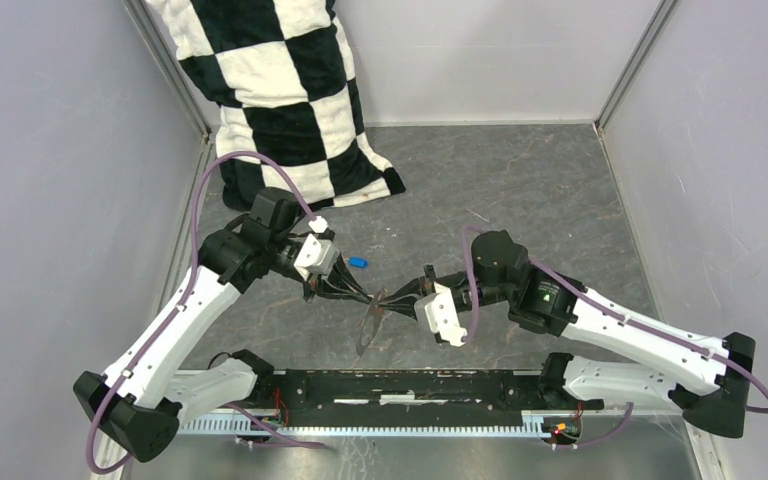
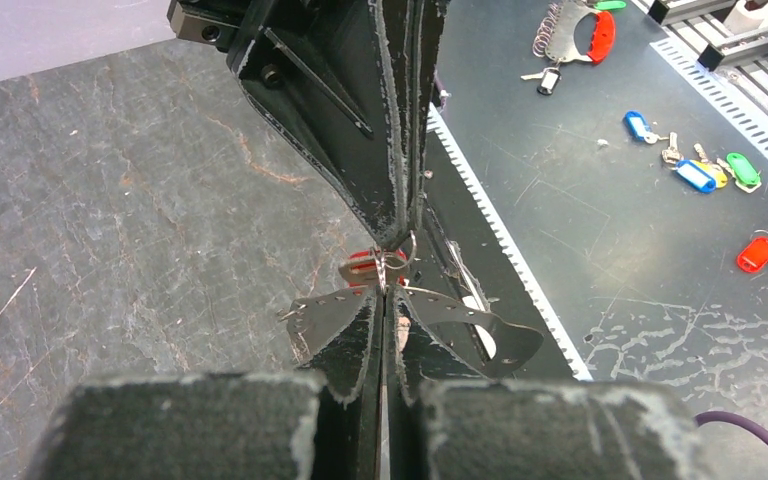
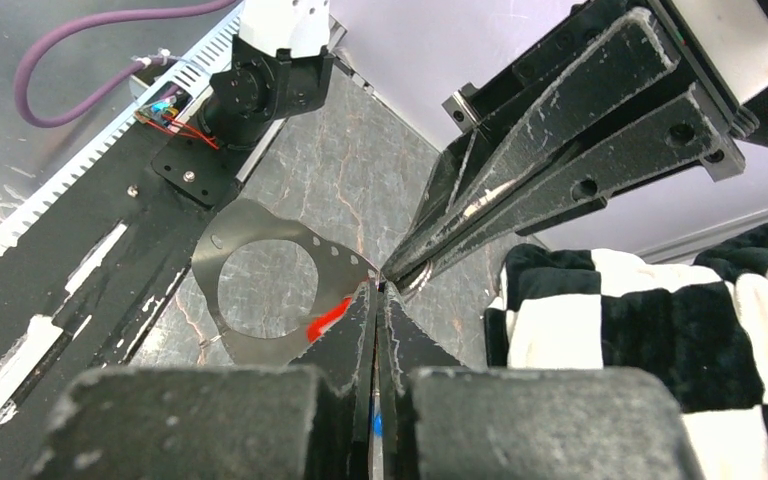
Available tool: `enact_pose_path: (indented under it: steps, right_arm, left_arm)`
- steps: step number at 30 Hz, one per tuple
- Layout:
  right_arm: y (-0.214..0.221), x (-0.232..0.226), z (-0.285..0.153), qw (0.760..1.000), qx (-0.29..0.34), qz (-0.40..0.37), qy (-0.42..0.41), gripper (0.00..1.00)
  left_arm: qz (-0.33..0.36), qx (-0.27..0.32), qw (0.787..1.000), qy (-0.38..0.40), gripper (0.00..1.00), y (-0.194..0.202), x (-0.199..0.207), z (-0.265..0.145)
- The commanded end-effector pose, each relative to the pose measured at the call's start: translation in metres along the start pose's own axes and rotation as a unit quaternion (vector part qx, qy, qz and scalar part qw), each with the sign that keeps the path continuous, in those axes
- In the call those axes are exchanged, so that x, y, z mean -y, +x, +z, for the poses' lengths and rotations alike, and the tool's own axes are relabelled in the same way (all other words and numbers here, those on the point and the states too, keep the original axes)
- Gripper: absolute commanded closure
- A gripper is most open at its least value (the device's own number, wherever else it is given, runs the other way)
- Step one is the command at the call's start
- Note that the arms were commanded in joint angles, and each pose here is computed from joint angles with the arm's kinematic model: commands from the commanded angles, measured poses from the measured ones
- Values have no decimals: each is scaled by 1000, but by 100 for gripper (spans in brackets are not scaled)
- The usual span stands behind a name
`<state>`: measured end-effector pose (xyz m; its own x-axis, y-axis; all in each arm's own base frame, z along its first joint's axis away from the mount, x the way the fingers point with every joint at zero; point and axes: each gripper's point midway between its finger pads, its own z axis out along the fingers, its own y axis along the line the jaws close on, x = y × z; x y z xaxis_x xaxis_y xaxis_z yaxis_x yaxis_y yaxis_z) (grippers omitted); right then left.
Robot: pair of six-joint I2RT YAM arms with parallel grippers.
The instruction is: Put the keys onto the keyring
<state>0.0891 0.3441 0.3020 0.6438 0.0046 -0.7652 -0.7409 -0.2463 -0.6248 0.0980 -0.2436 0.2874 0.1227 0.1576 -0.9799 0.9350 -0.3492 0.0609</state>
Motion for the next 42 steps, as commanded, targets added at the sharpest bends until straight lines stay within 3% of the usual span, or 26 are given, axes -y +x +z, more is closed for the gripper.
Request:
enact_pose_path:
  steps: [1, 8, 13, 22, 42]
  right_arm:
    - [-13, 18, -12, 999, -8, -23, 41, 100]
    - [-12, 16, -24, 997, -3, -24, 78, 100]
    - [-16, 6, -19, 998, 18, -30, 52, 100]
    - [-7, -14, -20, 999, 9, -47, 17, 100]
    - [-19, 3, -35, 994, 3, -85, 65, 100]
  left_arm:
    - [47, 15, 999, -2, 98, -18, 5, -3]
    - [150, 5, 988, 29, 98, -12, 22, -2]
    - [183, -4, 982, 55, 98, -10, 24, 5]
    - [146, 13, 987, 67, 98, -21, 11, 11]
    - [76, 54, 990, 102, 98, -42, 6, 21]
